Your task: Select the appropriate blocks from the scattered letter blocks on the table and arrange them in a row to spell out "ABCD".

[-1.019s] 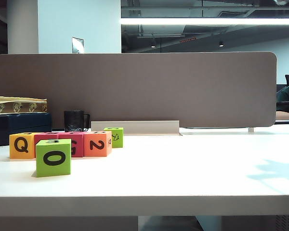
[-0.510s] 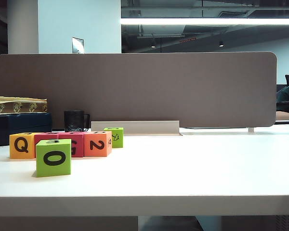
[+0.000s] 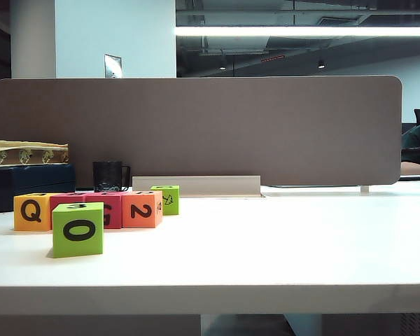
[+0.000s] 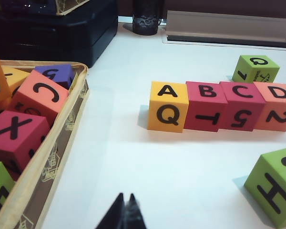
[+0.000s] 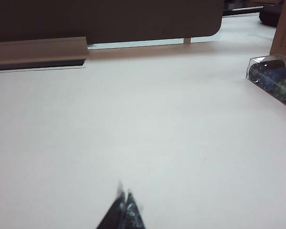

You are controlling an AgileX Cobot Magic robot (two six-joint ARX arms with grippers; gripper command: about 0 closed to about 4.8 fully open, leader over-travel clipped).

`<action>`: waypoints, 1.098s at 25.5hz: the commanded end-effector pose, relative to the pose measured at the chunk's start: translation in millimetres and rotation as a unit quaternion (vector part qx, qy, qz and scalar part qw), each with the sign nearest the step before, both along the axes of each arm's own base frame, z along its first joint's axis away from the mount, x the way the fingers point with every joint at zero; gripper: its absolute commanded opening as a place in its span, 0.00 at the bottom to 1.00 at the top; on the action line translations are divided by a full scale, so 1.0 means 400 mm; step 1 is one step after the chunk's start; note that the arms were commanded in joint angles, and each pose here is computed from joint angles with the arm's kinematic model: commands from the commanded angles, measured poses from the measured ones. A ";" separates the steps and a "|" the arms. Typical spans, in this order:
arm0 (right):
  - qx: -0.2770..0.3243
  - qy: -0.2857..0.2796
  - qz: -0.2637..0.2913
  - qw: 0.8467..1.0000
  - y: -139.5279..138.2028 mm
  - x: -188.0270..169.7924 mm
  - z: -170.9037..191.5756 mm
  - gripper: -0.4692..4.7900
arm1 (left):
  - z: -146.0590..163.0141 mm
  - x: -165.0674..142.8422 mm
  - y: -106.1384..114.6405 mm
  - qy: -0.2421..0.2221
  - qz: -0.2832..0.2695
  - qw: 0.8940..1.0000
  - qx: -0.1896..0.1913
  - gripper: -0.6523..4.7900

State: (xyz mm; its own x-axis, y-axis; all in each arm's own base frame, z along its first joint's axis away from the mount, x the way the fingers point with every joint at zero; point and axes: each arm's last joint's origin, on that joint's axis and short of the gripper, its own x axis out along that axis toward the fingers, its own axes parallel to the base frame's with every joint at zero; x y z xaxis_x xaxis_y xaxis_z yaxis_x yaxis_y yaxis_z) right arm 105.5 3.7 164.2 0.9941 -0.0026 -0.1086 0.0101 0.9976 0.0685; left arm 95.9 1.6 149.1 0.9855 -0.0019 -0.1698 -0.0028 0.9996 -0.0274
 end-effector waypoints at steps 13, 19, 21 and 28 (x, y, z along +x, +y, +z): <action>-0.002 0.047 -0.021 0.999 -0.011 -0.022 -0.049 0.09 | 0.000 0.000 0.000 0.003 -0.002 1.000 -0.002 0.11; -0.001 0.035 -0.021 0.999 -0.011 -0.024 -0.044 0.09 | 0.000 0.000 0.000 0.003 -0.002 1.000 -0.002 0.11; -0.001 0.035 -0.017 0.999 -0.011 -0.024 -0.045 0.09 | 0.000 0.000 0.000 0.003 -0.002 1.000 -0.002 0.11; -0.001 0.034 -0.018 0.999 -0.011 -0.024 -0.044 0.09 | 0.000 0.000 0.000 0.003 -0.002 1.000 -0.002 0.11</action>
